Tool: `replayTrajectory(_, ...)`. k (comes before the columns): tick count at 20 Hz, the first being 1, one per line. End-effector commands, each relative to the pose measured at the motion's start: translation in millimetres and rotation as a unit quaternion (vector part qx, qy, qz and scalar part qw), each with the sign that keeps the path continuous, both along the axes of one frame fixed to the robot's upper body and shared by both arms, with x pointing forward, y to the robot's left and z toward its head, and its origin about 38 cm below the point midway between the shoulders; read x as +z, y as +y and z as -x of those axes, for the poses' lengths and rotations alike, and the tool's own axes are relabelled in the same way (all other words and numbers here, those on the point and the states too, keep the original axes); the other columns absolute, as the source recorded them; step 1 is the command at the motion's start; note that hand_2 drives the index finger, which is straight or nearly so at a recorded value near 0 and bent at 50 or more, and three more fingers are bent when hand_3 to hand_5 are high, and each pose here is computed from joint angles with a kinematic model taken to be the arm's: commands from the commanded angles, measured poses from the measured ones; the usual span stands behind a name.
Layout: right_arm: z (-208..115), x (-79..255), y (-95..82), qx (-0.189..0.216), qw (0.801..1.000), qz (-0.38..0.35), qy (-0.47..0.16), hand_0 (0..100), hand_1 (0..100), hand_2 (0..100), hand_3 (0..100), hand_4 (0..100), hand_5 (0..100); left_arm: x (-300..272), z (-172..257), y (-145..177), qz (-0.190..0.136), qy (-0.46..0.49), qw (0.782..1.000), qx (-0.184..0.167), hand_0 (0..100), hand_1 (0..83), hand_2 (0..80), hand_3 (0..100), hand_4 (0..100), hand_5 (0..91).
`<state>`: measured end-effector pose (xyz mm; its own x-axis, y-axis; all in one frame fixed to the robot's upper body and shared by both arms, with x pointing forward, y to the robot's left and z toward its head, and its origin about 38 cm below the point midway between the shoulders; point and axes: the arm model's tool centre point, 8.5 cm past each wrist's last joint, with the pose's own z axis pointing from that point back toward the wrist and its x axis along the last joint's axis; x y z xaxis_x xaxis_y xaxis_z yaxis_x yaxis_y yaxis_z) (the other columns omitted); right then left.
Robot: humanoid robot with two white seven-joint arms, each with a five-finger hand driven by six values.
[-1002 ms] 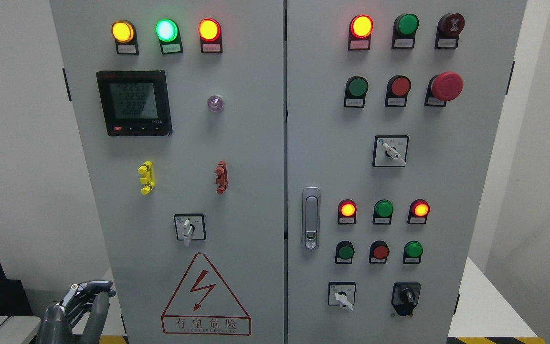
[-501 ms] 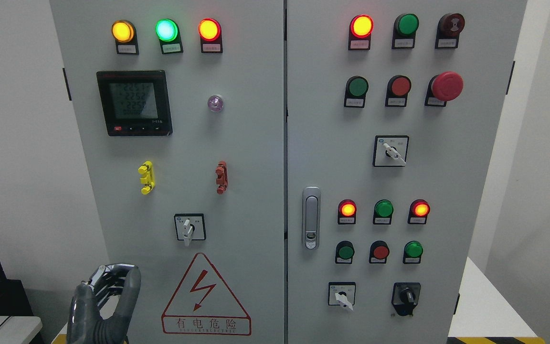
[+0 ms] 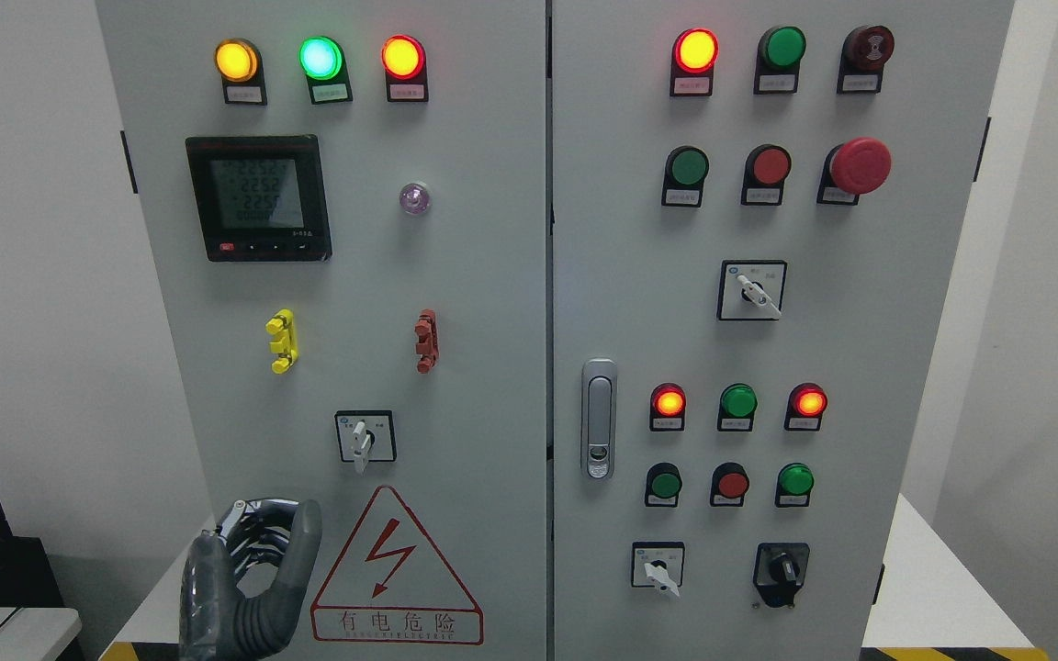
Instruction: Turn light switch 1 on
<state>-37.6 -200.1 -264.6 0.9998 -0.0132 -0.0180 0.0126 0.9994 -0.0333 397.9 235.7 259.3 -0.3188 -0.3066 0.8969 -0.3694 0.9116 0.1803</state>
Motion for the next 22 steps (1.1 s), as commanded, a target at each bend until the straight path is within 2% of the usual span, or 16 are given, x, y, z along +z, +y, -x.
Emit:
replayTrajectory(1, 0, 0, 0.2, -0.004, 1.000, 0.000, 0.000, 12, 39, 0, 0, 0, 0, 6, -2, -39, 0.011, -0.004, 1.000, -0.019, 16, 40.4, 49.4, 67, 72, 63.1)
replayTrajectory(6, 0, 0, 0.2, -0.004, 1.000, 0.000, 0.000, 12, 39, 0, 0, 0, 0, 11, -6, -35, 0.022, 0.010, 1.000, 0.013, 15, 42.3, 49.7, 67, 72, 63.6)
replayTrajectory(15, 0, 0, 0.2, -0.004, 1.000, 0.000, 0.000, 12, 39, 0, 0, 0, 0, 6, -13, -31, 0.026, 0.030, 0.999, 0.036, 15, 45.0, 50.3, 68, 72, 63.6)
replayTrajectory(22, 0, 0, 1.2, -0.004, 1.000, -0.001, 0.000, 12, 39, 0, 0, 0, 0, 8, -24, -33, 0.027, 0.035, 0.998, 0.036, 16, 46.8, 50.2, 68, 72, 63.6)
